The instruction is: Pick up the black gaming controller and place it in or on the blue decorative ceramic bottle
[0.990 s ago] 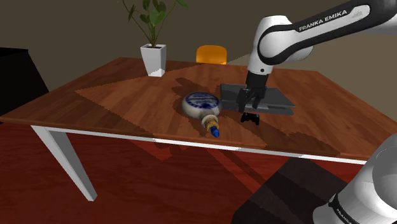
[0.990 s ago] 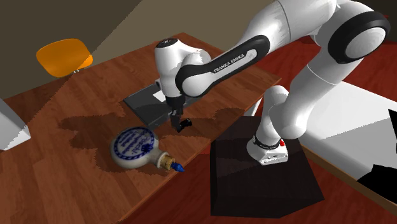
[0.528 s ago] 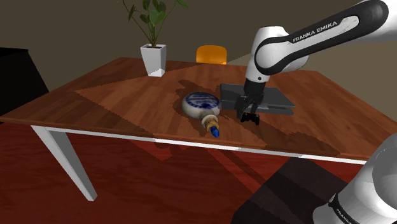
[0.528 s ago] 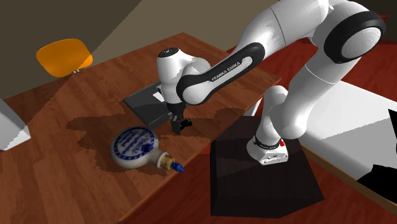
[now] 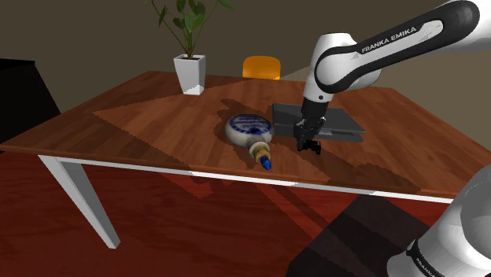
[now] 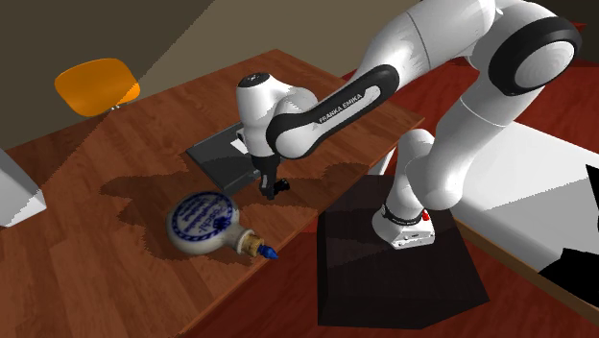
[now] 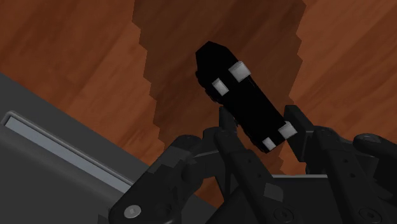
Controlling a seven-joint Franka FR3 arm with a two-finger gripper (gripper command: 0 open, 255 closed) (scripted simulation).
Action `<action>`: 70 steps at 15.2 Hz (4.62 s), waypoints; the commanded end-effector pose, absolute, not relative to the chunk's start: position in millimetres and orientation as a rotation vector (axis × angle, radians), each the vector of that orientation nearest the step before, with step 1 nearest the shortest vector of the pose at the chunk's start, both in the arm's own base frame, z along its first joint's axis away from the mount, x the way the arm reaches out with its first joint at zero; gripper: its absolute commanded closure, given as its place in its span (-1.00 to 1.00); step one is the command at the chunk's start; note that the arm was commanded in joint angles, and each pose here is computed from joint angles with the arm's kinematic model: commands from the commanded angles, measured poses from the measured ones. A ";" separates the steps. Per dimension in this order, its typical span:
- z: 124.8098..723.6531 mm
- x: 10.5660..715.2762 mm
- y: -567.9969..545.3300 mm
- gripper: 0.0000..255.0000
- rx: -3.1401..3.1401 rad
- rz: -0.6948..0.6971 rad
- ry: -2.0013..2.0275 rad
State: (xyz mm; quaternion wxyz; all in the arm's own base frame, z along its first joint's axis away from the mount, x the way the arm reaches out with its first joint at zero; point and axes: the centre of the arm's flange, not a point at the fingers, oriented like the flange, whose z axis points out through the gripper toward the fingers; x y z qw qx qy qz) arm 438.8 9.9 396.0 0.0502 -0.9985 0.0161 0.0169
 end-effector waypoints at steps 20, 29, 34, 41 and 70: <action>459.3 438.8 9.9 1.00 -3.040 0.051 0.049; 506.8 438.8 9.9 1.00 -3.040 0.051 0.049; 533.3 438.8 9.9 1.00 -3.040 0.051 0.049; 570.2 438.8 9.9 1.00 -3.040 0.051 0.049; 606.8 609.7 159.1 1.00 -3.040 0.051 0.049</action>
